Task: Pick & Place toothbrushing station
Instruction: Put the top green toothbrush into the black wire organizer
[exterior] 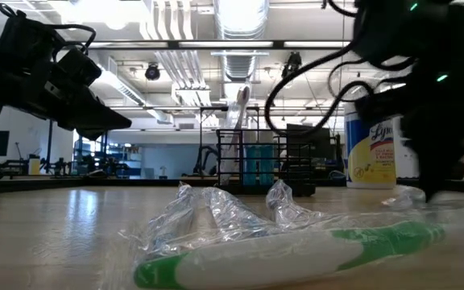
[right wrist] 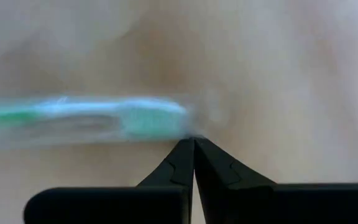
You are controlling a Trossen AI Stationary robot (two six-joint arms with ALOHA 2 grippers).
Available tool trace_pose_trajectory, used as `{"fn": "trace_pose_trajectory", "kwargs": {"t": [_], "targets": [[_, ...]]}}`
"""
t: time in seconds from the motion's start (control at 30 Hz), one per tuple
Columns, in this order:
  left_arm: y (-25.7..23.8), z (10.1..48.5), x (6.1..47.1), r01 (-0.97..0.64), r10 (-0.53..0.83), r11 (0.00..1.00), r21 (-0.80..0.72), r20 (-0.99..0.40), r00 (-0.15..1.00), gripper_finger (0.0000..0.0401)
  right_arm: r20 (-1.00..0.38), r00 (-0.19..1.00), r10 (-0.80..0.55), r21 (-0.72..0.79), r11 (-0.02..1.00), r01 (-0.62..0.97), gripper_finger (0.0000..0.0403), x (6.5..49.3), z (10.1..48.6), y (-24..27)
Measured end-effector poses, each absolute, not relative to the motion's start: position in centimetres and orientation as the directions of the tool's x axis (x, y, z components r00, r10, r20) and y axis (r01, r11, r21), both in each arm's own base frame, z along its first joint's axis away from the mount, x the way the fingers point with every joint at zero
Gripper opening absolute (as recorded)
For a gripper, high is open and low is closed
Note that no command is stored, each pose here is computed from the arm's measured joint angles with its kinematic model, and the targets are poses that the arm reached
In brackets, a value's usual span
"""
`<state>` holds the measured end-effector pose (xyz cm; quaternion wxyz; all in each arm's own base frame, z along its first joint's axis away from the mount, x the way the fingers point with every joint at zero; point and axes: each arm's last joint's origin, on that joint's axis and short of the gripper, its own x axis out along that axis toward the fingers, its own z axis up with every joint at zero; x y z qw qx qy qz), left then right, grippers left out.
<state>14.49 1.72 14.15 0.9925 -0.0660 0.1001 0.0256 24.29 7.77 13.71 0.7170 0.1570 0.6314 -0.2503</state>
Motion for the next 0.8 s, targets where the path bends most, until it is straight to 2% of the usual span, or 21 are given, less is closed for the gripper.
{"fn": "trace_pose_trajectory", "kwargs": {"t": [0.1, 0.33, 0.47, 0.6, 0.8], "targets": [[1.7, 14.2, 14.5, -0.064, 0.038, 0.99, -0.126, -0.202, 0.979, 0.0016, -0.969, 0.112, -0.219, -0.121, 0.82, 0.56, 0.0008, 24.8, 14.0, 6.3], [1.7, 14.1, 14.5, -0.064, 0.037, 0.99, -0.126, -0.208, 0.977, 0.0016, -0.954, 0.228, -0.194, -0.038, 0.835, 0.549, 0.0008, 26.1, 15.3, 4.6], [1.7, 13.9, 14.4, -0.068, 0.036, 0.989, -0.13, -0.23, 0.973, 0.0016, -0.959, 0.252, -0.13, 0.032, 0.832, 0.553, 0.0008, 26.0, 17.0, 4.8], [1.7, 13.7, 14.4, -0.071, 0.036, 0.988, -0.138, -0.246, 0.969, 0.0016, -0.936, 0.343, -0.076, 0.143, 0.809, 0.57, 0.0008, 26.4, 19.1, 5.2], [1.7, 13.7, 14.4, -0.076, 0.033, 0.984, -0.164, -0.25, 0.968, 0.0016, -0.935, 0.355, 0.021, 0.243, 0.767, 0.593, 0.0016, 26.8, 20.1, 5.6]]}}
